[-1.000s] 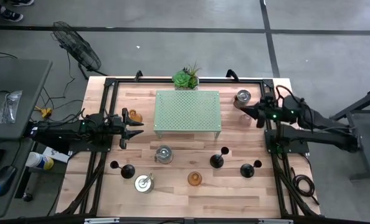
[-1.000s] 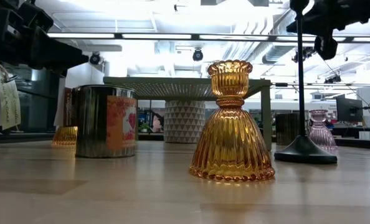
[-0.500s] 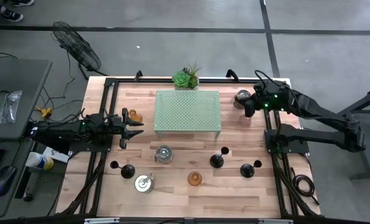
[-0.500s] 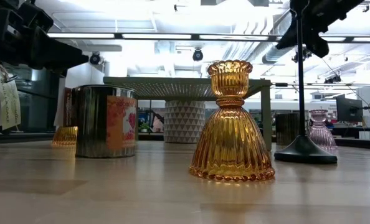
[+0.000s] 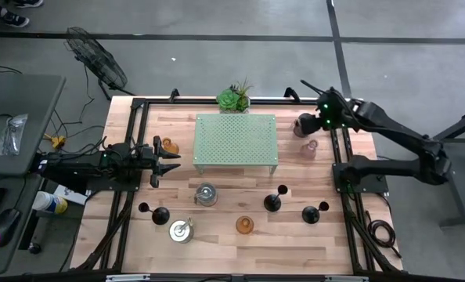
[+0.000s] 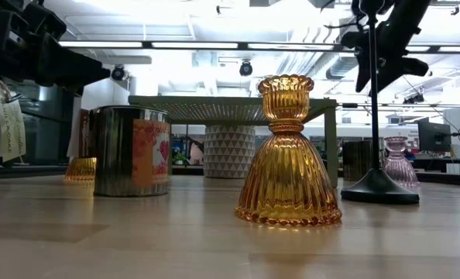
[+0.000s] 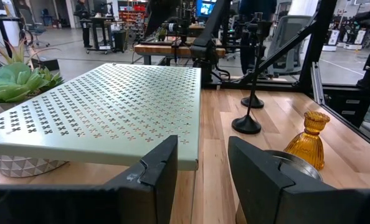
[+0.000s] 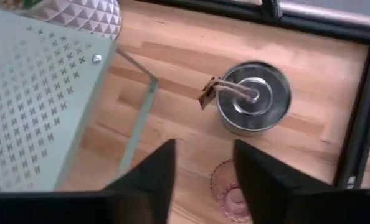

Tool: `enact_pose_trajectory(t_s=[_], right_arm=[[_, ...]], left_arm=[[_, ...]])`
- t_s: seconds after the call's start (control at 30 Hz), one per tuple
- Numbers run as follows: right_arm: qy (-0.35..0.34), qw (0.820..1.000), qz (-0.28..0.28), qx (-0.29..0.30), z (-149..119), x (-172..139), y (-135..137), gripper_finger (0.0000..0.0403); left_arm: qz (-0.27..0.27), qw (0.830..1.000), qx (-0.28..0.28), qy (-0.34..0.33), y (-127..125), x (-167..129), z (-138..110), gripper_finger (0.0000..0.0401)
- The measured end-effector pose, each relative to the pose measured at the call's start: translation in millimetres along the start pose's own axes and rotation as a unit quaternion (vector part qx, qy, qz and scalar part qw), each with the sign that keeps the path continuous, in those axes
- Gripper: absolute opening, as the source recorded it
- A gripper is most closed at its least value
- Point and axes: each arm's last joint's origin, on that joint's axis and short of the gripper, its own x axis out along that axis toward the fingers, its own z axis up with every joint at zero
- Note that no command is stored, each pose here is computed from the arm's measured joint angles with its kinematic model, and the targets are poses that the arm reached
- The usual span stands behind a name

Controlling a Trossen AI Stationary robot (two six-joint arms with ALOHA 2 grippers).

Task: Pick & Place candle stick holders
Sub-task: Put the top silver scented candle on the shelf

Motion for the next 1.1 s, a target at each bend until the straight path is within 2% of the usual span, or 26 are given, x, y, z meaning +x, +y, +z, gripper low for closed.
enact_pose_trajectory(t_s=[0.23,0.3,0.37,0.5,0.63,0.77,0.83,1.1], right_arm=[[0.043,0.997,-0.057,0.012,17,20,0,0.0331],[0.057,0.995,-0.080,0.011,26,24,1,0.0370],[0.074,0.992,-0.097,0.010,35,27,2,0.0392],[0.121,0.986,-0.119,-0.011,52,39,3,0.0385],[0.156,0.974,-0.115,-0.120,60,51,4,0.0384],[0.185,0.934,-0.131,-0.275,61,60,2,0.0386],[0.195,0.913,-0.136,-0.330,63,64,-1,0.0386],[0.228,0.858,-0.095,-0.450,66,73,-4,0.0386]], left_arm=[[0.000,1.000,0.000,0.000,0,0,0,0.0138],[0.000,1.000,0.000,0.000,0,0,0,0.0138],[0.000,1.000,0.000,0.000,0,0,0,0.0138],[0.000,1.000,0.000,0.000,0,0,0,0.0138],[0.000,1.000,0.000,0.000,0,0,0,0.0138],[0.000,1.000,0.000,0.000,0,0,0,0.0138],[0.000,1.000,0.000,0.000,0,0,0,0.0138],[0.000,1.000,0.000,0.000,0,0,0,0.0138]])
